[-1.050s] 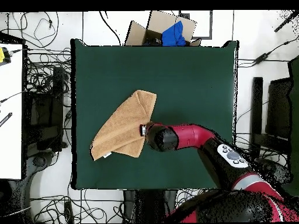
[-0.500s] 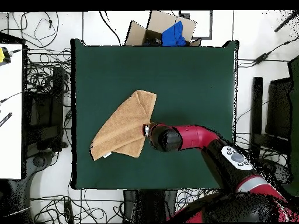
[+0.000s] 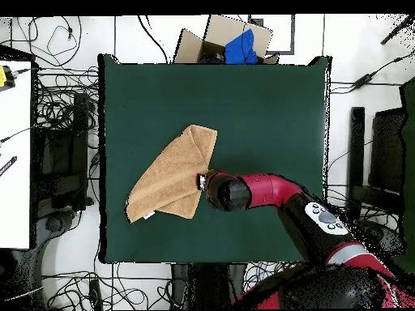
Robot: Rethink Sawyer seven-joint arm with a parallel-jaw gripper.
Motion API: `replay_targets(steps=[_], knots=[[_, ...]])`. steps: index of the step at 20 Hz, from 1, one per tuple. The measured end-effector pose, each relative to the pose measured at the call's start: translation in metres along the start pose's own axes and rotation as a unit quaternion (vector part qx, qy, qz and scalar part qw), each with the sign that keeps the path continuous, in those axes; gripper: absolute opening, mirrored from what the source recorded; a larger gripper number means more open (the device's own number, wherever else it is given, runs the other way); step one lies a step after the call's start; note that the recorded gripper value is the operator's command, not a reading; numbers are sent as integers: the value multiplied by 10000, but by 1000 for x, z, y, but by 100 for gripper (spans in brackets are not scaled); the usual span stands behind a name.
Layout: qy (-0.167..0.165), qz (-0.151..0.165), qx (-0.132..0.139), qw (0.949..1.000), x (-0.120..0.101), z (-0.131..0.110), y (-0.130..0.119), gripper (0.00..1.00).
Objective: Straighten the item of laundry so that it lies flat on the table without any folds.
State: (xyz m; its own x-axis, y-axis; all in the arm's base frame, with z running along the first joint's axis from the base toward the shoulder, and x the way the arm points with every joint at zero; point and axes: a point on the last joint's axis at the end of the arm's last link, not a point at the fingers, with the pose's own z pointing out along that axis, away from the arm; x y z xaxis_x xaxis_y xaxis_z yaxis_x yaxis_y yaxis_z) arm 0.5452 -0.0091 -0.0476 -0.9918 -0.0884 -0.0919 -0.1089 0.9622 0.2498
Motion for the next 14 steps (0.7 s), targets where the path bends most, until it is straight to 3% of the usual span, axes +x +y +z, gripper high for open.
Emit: replay_targets(steps=[14], knots=[[42,-223,73,9997,5,6,9,100]])
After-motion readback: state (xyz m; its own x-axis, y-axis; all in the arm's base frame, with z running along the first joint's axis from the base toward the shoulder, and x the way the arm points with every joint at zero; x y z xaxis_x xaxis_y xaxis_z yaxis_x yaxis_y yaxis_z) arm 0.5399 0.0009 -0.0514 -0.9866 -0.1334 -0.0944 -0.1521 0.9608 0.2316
